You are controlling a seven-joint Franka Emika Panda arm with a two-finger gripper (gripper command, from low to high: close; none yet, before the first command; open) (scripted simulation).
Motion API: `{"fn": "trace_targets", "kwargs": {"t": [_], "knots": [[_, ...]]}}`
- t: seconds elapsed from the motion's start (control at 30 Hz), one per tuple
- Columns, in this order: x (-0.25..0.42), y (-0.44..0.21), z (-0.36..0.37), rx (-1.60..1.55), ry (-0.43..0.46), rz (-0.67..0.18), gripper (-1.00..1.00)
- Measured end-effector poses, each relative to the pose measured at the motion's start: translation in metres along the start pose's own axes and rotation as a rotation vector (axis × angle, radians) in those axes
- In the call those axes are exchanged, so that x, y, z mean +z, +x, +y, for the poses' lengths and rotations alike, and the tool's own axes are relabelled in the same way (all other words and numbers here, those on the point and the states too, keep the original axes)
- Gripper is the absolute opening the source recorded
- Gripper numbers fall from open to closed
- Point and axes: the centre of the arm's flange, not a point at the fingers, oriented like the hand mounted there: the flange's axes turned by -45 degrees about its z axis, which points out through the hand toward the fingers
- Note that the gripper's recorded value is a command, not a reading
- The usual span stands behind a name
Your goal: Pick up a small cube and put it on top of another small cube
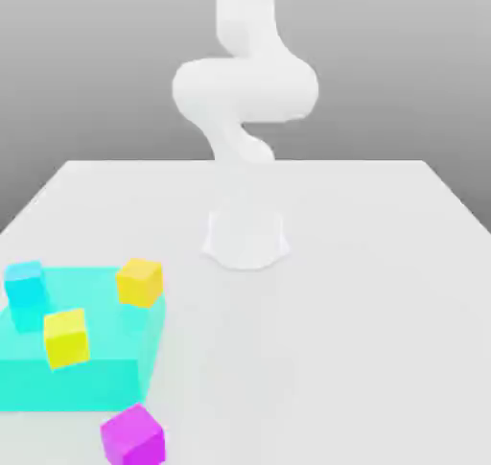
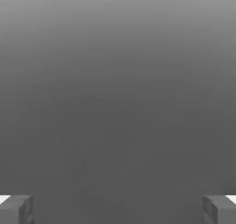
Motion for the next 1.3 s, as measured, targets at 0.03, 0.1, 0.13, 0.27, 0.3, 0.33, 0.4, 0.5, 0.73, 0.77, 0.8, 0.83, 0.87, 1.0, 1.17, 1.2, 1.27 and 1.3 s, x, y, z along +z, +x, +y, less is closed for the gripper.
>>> {"fn": "trace_targets", "kwargs": {"t": [0.03,0.1,0.13,0.27,0.3,0.33,0.4,0.5,0.73,0.77,0.8,0.83,0.87,1.0,1.17,1.2,1.27,1.3], "knots": [[0.02,0.0,0.006,-0.022,0.02,-0.029,0.0],[0.06,-0.003,0.016,-0.063,0.057,-0.083,0.0],[0.079,-0.006,0.021,-0.083,0.074,-0.109,0.0],[0.153,-0.023,0.037,-0.162,0.135,-0.206,0.0],[0.171,-0.029,0.041,-0.181,0.148,-0.23,0.0],[0.189,-0.036,0.045,-0.201,0.16,-0.253,0.0],[0.223,-0.051,0.052,-0.24,0.182,-0.299,0.0],[0.27,-0.079,0.063,-0.299,0.208,-0.366,0.0],[0.36,-0.156,0.092,-0.448,0.239,-0.524,0.0],[0.37,-0.168,0.097,-0.472,0.241,-0.547,0.0],[0.379,-0.18,0.101,-0.496,0.242,-0.57,0.0],[0.388,-0.192,0.106,-0.521,0.242,-0.593,0.0],[0.396,-0.204,0.111,-0.547,0.241,-0.617,0.0],[0.424,-0.248,0.13,-0.634,0.234,-0.695,0.0],[0.461,-0.284,0.133,-0.645,0.233,-0.705,-1.0],[0.461,-0.284,0.133,-0.645,0.234,-0.705,-1.0],[0.461,-0.284,0.133,-0.645,0.235,-0.706,-1.0],[0.461,-0.284,0.133,-0.644,0.236,-0.707,-1.0]]}}
